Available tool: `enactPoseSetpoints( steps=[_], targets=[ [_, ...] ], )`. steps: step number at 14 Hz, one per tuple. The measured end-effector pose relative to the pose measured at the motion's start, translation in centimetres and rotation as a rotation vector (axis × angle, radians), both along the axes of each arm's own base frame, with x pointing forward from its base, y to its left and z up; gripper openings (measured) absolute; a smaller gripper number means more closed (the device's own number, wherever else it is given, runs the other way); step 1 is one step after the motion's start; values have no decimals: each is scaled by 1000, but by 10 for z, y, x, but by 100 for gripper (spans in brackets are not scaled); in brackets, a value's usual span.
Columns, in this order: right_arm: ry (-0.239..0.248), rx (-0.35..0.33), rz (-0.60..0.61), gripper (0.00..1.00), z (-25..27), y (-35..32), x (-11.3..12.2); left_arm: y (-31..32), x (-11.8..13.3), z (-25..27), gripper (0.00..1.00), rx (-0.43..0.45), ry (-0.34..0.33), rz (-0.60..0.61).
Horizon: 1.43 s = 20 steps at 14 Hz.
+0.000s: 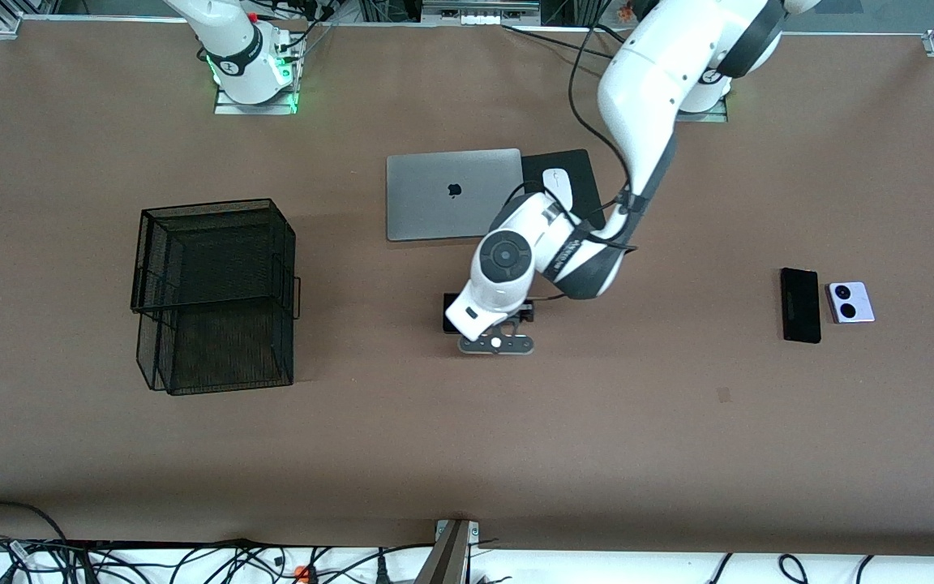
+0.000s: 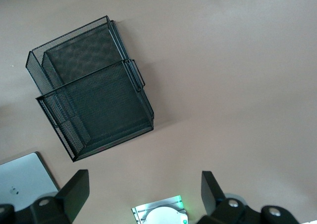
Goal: Place phones with both arms
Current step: 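Set the flip phone down in front of the laptop and open, then move the left gripper back above the tall black phone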
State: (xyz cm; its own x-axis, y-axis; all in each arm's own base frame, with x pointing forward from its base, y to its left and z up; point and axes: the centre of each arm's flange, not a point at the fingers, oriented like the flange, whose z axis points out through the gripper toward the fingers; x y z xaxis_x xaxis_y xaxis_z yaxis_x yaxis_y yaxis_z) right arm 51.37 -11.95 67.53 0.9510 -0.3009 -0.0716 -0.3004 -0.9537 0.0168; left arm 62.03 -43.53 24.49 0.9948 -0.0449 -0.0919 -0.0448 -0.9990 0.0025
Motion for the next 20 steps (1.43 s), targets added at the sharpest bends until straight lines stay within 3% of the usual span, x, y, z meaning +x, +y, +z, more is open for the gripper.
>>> enactPoseSetpoints(
  steps=[3,9,12,17,20],
  targets=[
    [0,0,0,100,0,0,0,89,21,28,100,63,127,-109],
    [0,0,0,100,0,0,0,283,32,55,100,121,217,-276],
    [0,0,0,100,0,0,0,365,31,53,100,105,155,-236],
    [0,0,0,100,0,0,0,534,3,24,100,51,90,-178],
    [0,0,0,100,0,0,0,593,-14,11,100,44,39,-120]
  ],
)
